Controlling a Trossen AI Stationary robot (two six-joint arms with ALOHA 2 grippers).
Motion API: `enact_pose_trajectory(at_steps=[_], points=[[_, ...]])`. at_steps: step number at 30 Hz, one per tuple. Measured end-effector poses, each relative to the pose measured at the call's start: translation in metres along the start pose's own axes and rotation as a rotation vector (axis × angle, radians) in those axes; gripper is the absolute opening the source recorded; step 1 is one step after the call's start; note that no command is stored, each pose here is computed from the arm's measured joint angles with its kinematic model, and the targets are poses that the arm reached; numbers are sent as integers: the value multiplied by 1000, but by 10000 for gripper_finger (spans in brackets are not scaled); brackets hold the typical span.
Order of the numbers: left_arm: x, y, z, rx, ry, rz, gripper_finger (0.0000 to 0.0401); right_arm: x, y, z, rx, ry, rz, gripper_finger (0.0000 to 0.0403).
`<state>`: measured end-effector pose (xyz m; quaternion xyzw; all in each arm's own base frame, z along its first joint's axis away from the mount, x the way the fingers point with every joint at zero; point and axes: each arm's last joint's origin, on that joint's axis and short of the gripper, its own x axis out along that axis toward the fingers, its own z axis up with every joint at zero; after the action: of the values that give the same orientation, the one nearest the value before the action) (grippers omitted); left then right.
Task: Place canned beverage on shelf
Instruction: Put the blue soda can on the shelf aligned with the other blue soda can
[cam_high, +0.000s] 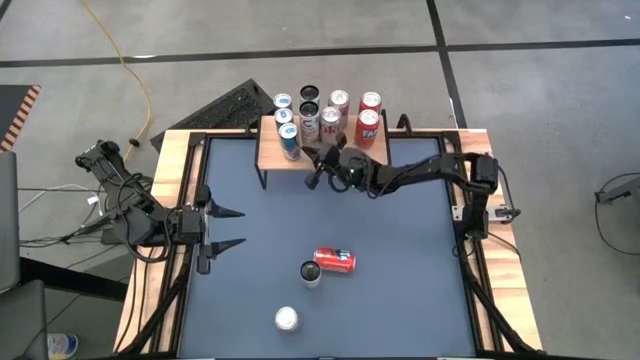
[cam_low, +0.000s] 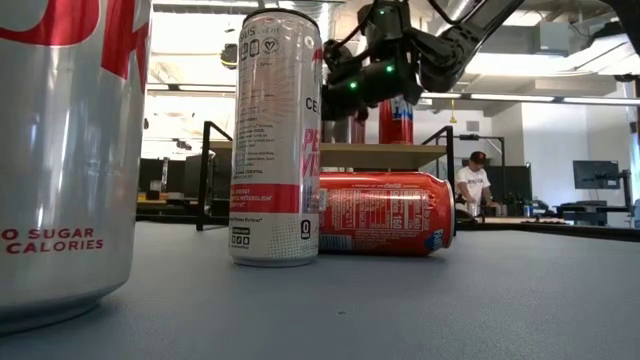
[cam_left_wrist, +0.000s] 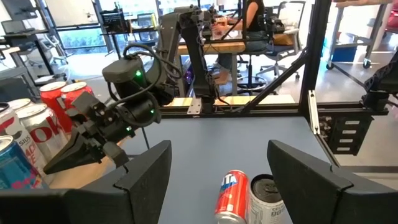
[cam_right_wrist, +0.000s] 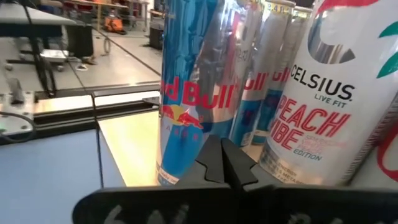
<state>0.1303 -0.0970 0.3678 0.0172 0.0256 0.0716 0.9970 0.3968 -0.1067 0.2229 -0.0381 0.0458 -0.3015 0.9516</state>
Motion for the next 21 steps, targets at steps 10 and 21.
enact_pose_trajectory(at_steps=[10,21], points=[[0,0,-1,23,5,-3,257,0,6,8,-42,-5,-44,0],[0,0,-1,8,4,-3,257,-1,18,15,-72,27,-45,0]])
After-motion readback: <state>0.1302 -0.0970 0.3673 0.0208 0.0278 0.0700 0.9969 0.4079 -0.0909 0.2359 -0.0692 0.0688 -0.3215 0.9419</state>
